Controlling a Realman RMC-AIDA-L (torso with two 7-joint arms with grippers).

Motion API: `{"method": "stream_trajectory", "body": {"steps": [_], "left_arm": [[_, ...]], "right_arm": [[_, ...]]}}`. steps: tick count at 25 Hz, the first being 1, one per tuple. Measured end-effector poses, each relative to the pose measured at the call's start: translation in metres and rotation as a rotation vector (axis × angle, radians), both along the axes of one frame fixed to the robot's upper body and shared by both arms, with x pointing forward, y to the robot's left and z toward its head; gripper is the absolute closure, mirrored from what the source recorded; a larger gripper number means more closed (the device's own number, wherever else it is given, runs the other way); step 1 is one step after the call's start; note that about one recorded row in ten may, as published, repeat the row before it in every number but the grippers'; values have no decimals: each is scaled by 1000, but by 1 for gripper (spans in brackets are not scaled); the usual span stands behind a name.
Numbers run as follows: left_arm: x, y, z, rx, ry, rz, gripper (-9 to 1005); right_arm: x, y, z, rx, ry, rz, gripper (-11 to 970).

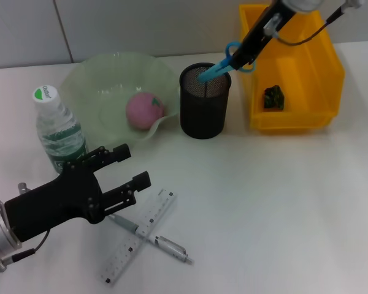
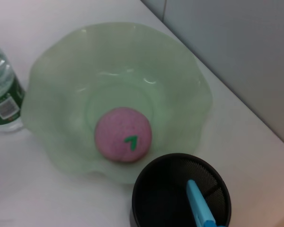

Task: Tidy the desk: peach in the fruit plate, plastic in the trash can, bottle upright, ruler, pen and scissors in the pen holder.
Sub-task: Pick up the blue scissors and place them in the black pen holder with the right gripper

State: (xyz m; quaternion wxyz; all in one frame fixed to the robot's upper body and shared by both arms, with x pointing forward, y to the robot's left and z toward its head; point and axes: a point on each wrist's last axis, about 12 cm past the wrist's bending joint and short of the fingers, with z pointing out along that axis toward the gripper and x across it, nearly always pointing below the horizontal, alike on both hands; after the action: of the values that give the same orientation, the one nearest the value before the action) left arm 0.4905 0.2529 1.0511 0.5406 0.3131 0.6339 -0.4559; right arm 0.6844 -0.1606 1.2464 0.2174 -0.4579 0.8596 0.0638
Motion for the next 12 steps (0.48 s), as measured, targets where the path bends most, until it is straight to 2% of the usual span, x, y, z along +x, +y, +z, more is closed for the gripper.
{"method": "stream_trajectory", "body": {"steps": [4, 12], "left_arm": [[-1, 1, -1, 2, 3, -1, 272], [-3, 1, -2, 2, 7, -4, 272]], "right_arm": [[2, 13, -13, -7, -1, -12, 813], [3, 23, -23, 12, -15, -44, 806]]}}
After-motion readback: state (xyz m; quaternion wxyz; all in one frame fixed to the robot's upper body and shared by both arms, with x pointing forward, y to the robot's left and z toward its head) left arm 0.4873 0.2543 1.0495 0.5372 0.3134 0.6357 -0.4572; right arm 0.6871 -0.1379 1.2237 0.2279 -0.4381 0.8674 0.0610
